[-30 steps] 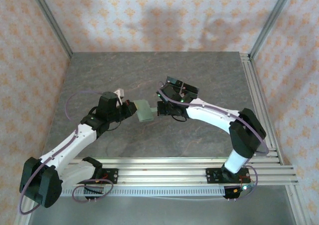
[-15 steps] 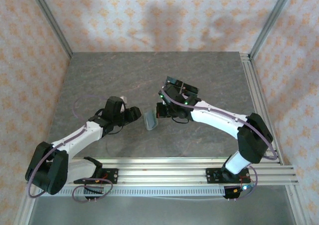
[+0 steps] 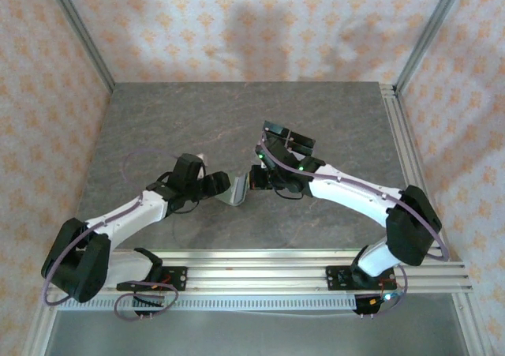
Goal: Put the credit cards into the card holder
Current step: Place the card holder at the bottom-center of the table, then open the card holder at the bottom-center of the table.
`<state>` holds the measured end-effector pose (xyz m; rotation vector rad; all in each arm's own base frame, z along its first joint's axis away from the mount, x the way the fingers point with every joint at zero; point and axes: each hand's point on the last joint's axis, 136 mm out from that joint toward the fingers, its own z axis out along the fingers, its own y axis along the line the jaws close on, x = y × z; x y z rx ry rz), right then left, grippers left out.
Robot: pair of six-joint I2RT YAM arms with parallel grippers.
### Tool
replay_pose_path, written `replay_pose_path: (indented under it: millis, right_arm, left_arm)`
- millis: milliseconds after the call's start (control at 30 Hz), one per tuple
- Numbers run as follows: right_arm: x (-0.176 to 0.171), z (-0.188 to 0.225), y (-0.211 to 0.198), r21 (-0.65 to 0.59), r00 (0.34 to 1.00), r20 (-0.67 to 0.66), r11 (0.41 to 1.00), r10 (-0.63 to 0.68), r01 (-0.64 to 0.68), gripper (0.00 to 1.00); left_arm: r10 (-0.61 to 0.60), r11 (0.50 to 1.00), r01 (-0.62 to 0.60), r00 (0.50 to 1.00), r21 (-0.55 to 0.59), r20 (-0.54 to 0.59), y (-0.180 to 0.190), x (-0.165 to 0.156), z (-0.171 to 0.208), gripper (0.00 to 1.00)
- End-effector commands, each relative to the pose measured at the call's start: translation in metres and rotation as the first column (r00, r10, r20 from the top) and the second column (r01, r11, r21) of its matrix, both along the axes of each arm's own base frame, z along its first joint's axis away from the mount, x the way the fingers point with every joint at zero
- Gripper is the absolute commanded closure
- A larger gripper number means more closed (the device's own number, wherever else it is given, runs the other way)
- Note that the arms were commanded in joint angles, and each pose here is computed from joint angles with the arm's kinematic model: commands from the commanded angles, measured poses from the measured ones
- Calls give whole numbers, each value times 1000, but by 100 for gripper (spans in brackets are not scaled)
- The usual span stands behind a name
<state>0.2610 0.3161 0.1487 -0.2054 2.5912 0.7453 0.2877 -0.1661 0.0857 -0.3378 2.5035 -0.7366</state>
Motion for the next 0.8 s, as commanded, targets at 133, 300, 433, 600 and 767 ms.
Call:
replay_pose_path:
  millis: [133,300,433,600,767]
  right_arm:
    - [-1,11,0,21,1000,24,1000,-4,4,100]
    - [-3,2,-11,-24,1000,26,1000,-16,17,100]
    - [-9,-15,-25,-57,999,14,998,-31,32,100]
    - [-17,-38,-43,-81,999,1,995,-50,50,100]
    - [-21,-48,-53,-79,998,13,995,-58,59,100]
  left_arm:
    - [-13,992,11,1000,122,15,-2,14,4,27]
    - [35,969,-35,999,243,3,17,14,-1,27]
    - [40,937,-24,998,349,-40,30,9,-12,29]
    - [26,920,4,997,391,-72,34,4,-27,29]
    - [-4,923,39,996,383,-92,26,6,-35,29]
